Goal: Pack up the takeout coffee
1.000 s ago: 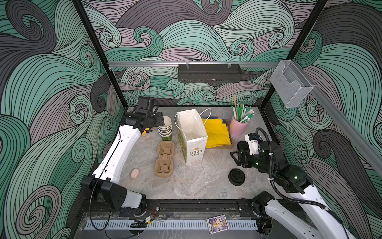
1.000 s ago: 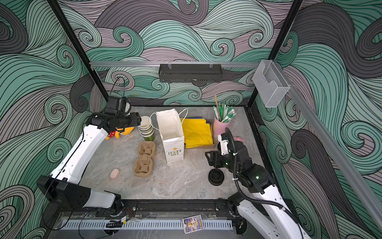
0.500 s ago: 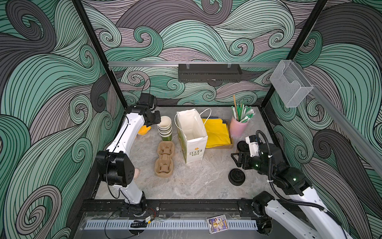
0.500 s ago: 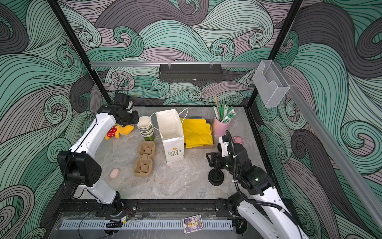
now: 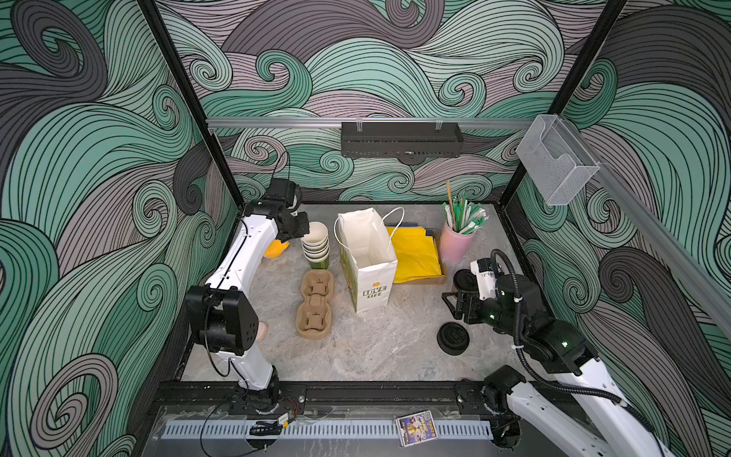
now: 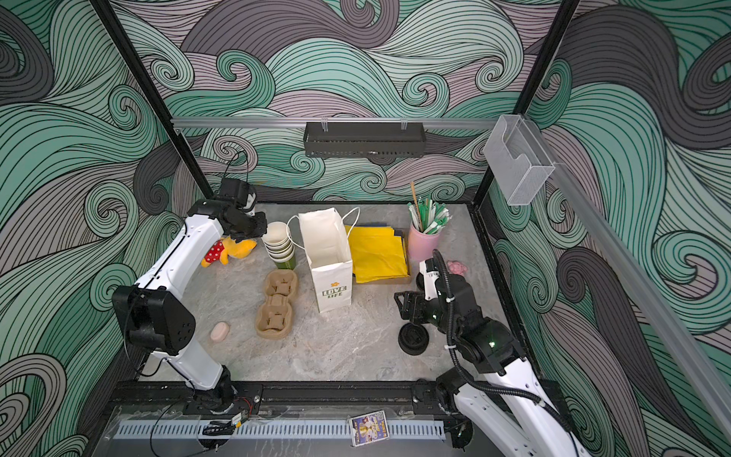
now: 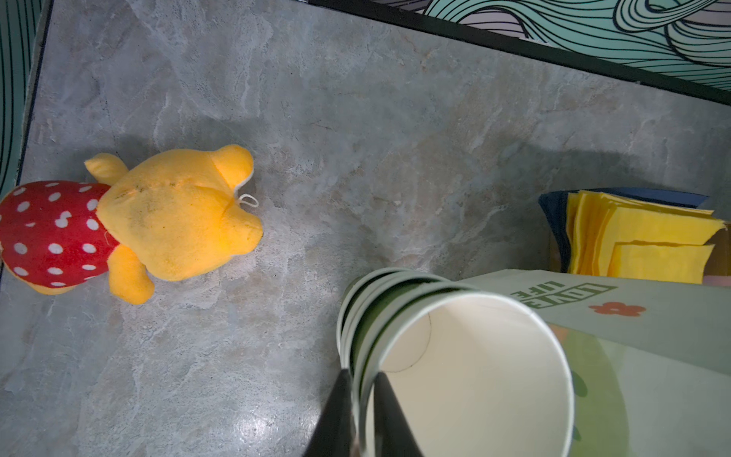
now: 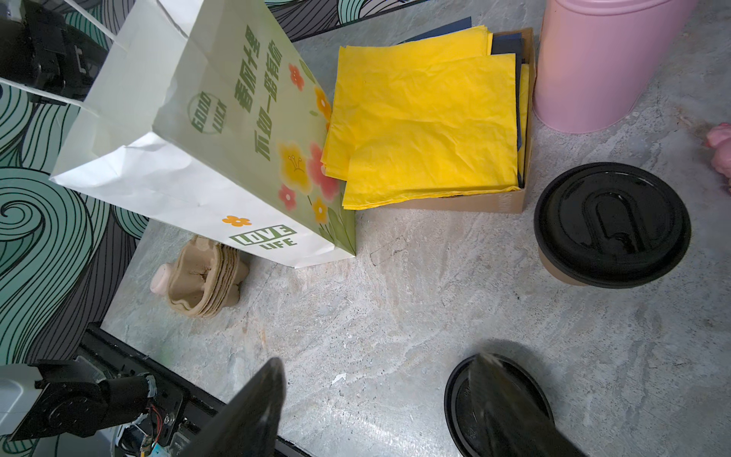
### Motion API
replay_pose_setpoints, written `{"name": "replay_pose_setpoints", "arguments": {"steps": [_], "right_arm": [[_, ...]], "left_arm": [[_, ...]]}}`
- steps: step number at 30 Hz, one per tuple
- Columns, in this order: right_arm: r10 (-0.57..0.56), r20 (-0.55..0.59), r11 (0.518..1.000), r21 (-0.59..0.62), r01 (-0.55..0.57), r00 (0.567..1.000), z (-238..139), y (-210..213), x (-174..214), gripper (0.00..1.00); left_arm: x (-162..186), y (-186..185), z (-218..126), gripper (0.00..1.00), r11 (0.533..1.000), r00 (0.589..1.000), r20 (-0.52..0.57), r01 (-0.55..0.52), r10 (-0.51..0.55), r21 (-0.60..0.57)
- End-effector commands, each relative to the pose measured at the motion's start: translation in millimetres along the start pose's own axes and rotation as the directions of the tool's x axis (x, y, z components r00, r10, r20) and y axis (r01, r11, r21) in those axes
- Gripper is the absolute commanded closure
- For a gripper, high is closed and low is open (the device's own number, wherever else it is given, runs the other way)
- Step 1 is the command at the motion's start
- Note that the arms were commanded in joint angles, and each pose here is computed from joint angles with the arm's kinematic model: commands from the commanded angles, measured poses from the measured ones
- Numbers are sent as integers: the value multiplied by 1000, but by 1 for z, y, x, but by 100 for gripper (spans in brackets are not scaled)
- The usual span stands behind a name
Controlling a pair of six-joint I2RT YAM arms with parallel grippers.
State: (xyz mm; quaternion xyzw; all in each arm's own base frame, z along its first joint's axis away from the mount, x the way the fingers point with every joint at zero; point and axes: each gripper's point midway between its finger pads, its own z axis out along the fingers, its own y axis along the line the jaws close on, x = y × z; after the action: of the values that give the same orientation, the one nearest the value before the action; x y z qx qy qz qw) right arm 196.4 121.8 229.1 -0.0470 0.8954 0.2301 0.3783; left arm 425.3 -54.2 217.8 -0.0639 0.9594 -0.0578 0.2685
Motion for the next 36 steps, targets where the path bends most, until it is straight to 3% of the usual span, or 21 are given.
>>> {"name": "replay_pose_setpoints", "arguments": {"steps": [1,7,23,36], "right_arm": [[9,11,1000,0,-9,1000,-1,0,-2,26],[11,29,1000,9,-11,1000,-8,-2,-1,25],[7,27,1000,6,-7,1000,-10,0,-3,25],[2,9,1000,-16,-1,1000,-13,8,-9,26]], "left_arm": [[-10,-5,-3,91,1000,1000,17,-5,5,23],[-16,-9,-10,100,999,999,42,-5,3,39],[-34,-15,-47,100,997,989,143,13,-24,78],[-29,-10,-41,100,983,985,94,135,-148,127]]}}
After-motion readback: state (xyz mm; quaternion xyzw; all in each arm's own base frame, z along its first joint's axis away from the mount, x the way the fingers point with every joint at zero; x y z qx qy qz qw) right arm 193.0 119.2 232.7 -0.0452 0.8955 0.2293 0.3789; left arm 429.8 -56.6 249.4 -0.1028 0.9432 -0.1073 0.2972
